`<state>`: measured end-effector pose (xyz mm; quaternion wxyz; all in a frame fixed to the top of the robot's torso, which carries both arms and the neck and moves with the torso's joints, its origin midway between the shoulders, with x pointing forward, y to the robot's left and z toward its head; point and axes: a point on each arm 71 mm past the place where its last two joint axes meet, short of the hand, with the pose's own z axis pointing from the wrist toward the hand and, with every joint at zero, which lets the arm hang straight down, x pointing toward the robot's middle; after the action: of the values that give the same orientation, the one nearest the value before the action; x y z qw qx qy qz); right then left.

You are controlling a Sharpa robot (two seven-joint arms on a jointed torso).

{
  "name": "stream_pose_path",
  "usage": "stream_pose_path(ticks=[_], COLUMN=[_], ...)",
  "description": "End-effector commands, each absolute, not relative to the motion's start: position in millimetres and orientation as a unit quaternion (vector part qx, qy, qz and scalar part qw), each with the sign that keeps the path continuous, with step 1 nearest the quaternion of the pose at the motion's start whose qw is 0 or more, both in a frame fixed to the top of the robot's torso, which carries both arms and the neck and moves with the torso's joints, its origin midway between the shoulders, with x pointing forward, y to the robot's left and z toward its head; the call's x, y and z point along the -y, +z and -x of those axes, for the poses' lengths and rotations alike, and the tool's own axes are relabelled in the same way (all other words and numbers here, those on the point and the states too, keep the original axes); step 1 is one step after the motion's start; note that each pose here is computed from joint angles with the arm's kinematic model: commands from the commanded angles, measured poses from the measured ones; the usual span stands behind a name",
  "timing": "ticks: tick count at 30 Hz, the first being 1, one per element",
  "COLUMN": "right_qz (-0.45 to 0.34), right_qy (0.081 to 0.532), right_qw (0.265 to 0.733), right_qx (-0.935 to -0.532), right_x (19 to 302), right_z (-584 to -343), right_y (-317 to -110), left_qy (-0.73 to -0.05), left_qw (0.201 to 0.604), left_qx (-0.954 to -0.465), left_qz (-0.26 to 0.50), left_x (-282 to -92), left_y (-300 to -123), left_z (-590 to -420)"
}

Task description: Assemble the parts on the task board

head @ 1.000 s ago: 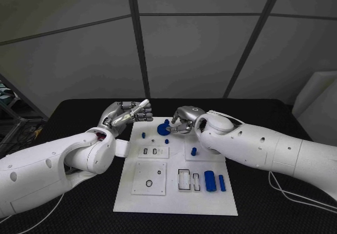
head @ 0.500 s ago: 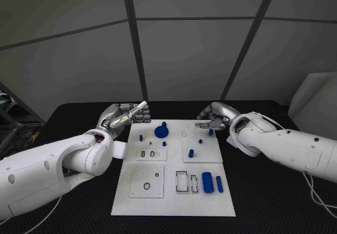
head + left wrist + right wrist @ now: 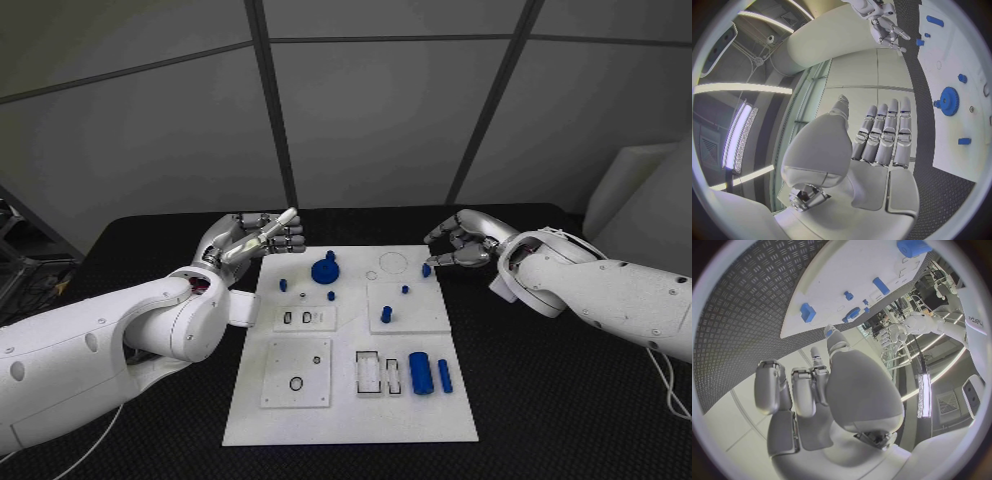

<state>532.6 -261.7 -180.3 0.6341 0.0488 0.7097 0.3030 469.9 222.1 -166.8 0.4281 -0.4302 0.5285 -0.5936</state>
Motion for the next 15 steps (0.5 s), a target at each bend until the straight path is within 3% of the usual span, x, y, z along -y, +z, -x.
stream_pose_path(ticks=[1, 15], right_qz=[-0.03, -0.031], right_qy=[0.31, 0.3], right_qw=[0.627, 0.608], right_qx=[-0.715, -0.735], right_x=[259.6, 258.7], right_z=[-533.4, -534.9], right_y=[-181.6, -198.1], left_qy=[-0.599, -0.598], left_qw=[0.426, 0.428], left_qx=[-0.528, -0.528], left_qz=[0.424, 0.425], left_x=[-220.9, -222.4], left_y=[-165.7, -166.2], left_z=[-470.2, -471.0])
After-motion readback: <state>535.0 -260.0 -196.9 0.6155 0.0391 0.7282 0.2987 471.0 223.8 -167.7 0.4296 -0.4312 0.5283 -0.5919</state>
